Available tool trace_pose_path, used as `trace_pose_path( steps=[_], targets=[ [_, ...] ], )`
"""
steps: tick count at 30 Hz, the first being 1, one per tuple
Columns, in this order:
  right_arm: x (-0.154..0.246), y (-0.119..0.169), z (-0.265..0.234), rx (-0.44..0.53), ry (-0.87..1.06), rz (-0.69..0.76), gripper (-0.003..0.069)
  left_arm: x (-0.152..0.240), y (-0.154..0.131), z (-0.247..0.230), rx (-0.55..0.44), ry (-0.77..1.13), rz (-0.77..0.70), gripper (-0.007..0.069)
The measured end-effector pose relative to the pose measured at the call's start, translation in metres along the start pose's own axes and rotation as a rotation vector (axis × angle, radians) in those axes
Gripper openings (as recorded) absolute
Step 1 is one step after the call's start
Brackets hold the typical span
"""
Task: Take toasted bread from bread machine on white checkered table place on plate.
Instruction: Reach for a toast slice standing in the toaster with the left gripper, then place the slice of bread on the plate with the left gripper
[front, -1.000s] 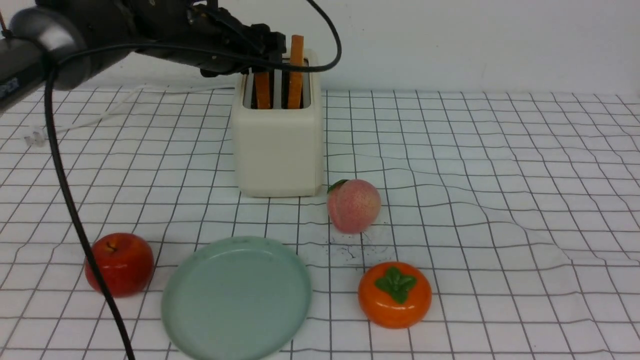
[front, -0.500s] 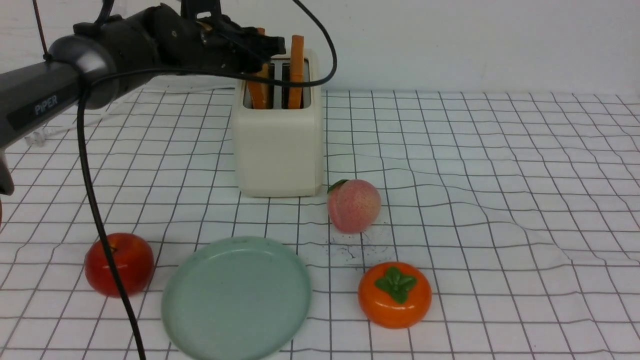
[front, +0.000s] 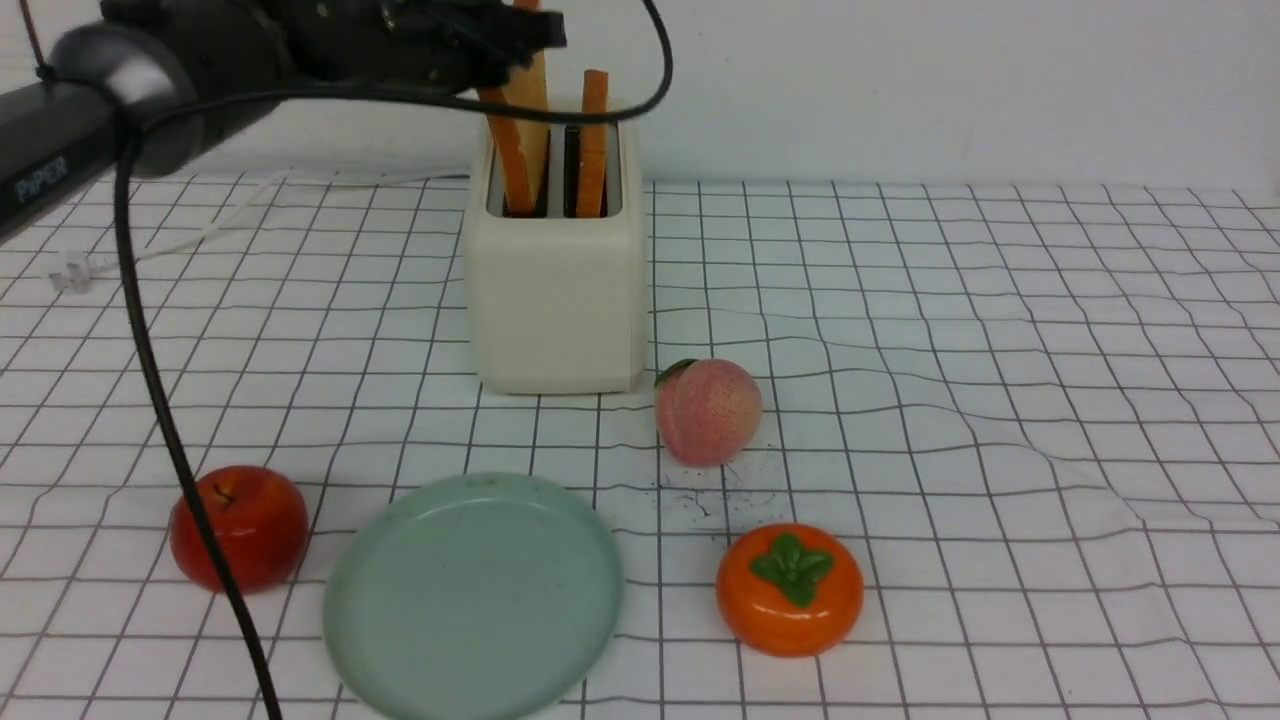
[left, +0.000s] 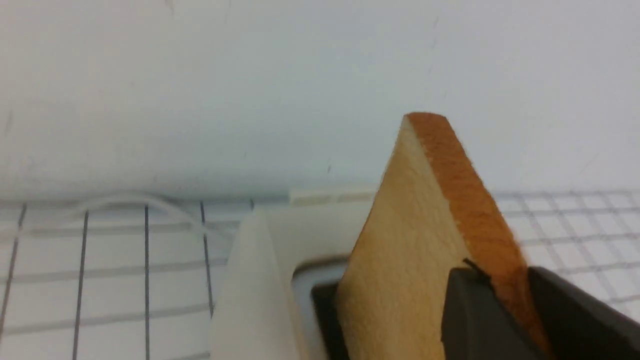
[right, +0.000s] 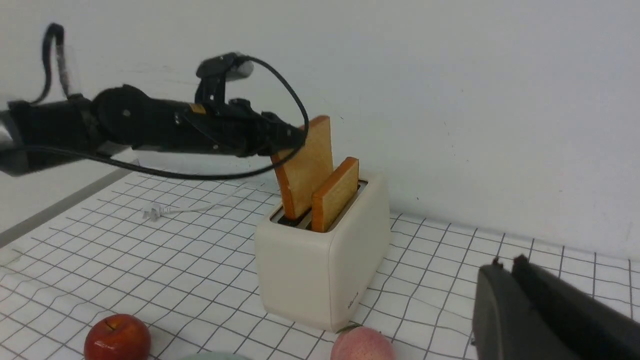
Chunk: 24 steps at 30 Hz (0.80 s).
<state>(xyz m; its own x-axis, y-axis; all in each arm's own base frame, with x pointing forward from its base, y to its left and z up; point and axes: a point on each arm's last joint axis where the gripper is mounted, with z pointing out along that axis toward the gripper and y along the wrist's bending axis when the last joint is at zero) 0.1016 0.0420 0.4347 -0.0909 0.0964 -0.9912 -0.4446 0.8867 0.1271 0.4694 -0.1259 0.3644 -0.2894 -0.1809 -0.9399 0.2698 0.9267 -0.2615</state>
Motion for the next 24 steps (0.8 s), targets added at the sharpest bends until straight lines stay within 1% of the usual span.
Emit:
trace_pose_path(
  steps=[4, 7, 8, 10, 11, 12, 14, 17, 20, 21, 22, 23, 24],
  targets=[
    [0.000, 0.000, 0.000, 0.000, 0.000, 0.000, 0.0031, -0.036, -0.016, -0.039, 0.039, -0.043, 0.028, 0.0098],
    [0.000, 0.000, 0.000, -0.003, 0.005, 0.000, 0.0031, -0.064, -0.036, -0.099, 0.099, 0.058, 0.088, 0.0098],
    [0.001, 0.000, 0.000, -0.005, 0.006, 0.000, 0.0031, -0.065, -0.037, -0.102, 0.100, 0.066, 0.090, 0.0098],
    [0.002, 0.002, 0.000, -0.017, 0.023, 0.000, 0.0031, -0.068, -0.046, -0.139, 0.132, 0.175, 0.093, 0.0098],
    [0.002, 0.002, 0.000, -0.018, 0.025, 0.000, 0.0031, -0.067, -0.047, -0.141, 0.133, 0.189, 0.093, 0.0098],
    [0.004, 0.003, 0.000, -0.030, 0.042, 0.000, 0.0031, -0.063, -0.049, -0.158, 0.142, 0.246, 0.092, 0.0098],
    [0.006, 0.004, 0.000, -0.047, 0.065, 0.000, 0.0034, -0.047, -0.051, -0.189, 0.150, 0.351, 0.079, 0.0098],
    [0.009, 0.006, -0.001, -0.069, 0.096, 0.000, 0.0033, -0.013, -0.045, -0.204, 0.148, 0.473, 0.042, 0.0098],
    [0.010, 0.008, -0.001, -0.083, 0.115, 0.000, 0.0033, 0.032, -0.036, -0.204, 0.137, 0.580, -0.031, 0.0098],
    [0.010, 0.008, -0.001, -0.083, 0.115, 0.000, 0.0033, 0.040, -0.034, -0.203, 0.131, 0.596, -0.042, 0.0098],
    [0.011, 0.008, -0.001, -0.091, 0.126, 0.000, 0.0033, 0.065, -0.028, -0.197, 0.123, 0.643, -0.090, 0.0098],
    [0.012, 0.009, -0.001, -0.096, 0.133, 0.000, 0.0033, 0.079, -0.025, -0.194, 0.118, 0.671, -0.110, 0.0098],
    [0.013, 0.009, -0.001, -0.102, 0.142, 0.000, 0.0033, 0.103, -0.019, -0.191, 0.112, 0.717, -0.136, 0.0098]
  ],
)
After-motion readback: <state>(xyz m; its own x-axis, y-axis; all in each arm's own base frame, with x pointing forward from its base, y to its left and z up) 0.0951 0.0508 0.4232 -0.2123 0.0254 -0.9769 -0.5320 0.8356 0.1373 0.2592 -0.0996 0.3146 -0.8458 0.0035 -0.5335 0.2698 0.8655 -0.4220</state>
